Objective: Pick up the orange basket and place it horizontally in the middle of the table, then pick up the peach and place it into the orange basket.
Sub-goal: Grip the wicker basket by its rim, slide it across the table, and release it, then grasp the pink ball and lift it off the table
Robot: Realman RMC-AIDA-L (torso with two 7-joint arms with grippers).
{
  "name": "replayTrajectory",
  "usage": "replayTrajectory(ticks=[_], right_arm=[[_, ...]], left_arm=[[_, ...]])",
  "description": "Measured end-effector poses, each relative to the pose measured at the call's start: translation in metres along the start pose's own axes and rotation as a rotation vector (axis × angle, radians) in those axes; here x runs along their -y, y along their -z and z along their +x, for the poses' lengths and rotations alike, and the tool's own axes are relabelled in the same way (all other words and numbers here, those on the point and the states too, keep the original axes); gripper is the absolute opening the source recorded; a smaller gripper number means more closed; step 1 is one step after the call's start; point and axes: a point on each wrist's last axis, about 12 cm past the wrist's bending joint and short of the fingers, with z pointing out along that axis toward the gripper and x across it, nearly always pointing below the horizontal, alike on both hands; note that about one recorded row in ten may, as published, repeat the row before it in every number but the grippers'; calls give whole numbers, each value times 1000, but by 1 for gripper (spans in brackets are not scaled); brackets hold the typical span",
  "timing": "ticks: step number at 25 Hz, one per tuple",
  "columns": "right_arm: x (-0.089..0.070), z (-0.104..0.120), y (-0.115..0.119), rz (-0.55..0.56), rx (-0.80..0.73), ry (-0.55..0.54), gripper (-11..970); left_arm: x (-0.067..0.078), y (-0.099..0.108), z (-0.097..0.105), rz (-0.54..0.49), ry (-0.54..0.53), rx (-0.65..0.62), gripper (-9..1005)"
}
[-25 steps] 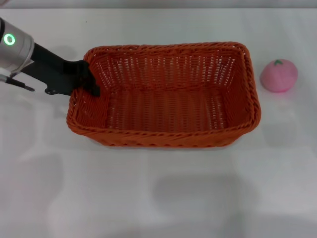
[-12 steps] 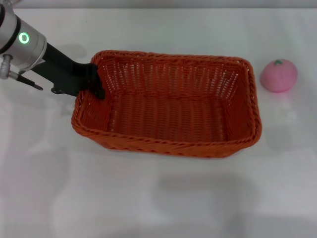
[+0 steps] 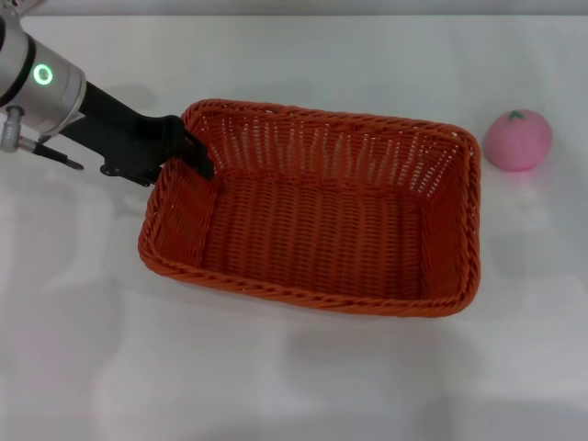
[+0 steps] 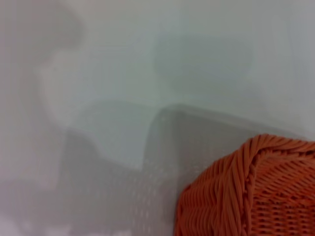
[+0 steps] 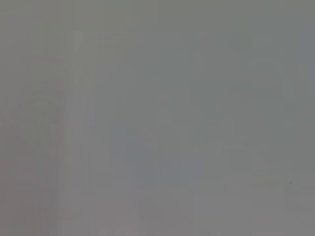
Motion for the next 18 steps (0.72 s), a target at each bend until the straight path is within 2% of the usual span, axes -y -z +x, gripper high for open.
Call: replayTrajectory(ticks=[5, 9, 13, 16, 18], right_arm=[[1, 0, 1, -2, -2, 2, 780], [8, -2, 3, -10, -22, 20, 780], [31, -10, 0, -45, -104, -2, 780], [52, -23, -6, -117, -207, -1, 780], [65, -32, -10, -163, -275, -6, 780]], left_arm=[[-9, 5, 2, 33, 0, 45, 426], [-23, 14, 5, 48, -31, 108, 588], [-39, 24, 7, 56, -85, 204, 746], [-50, 29, 11, 86, -137, 290, 861], [-58, 30, 16, 110, -183, 362, 861]])
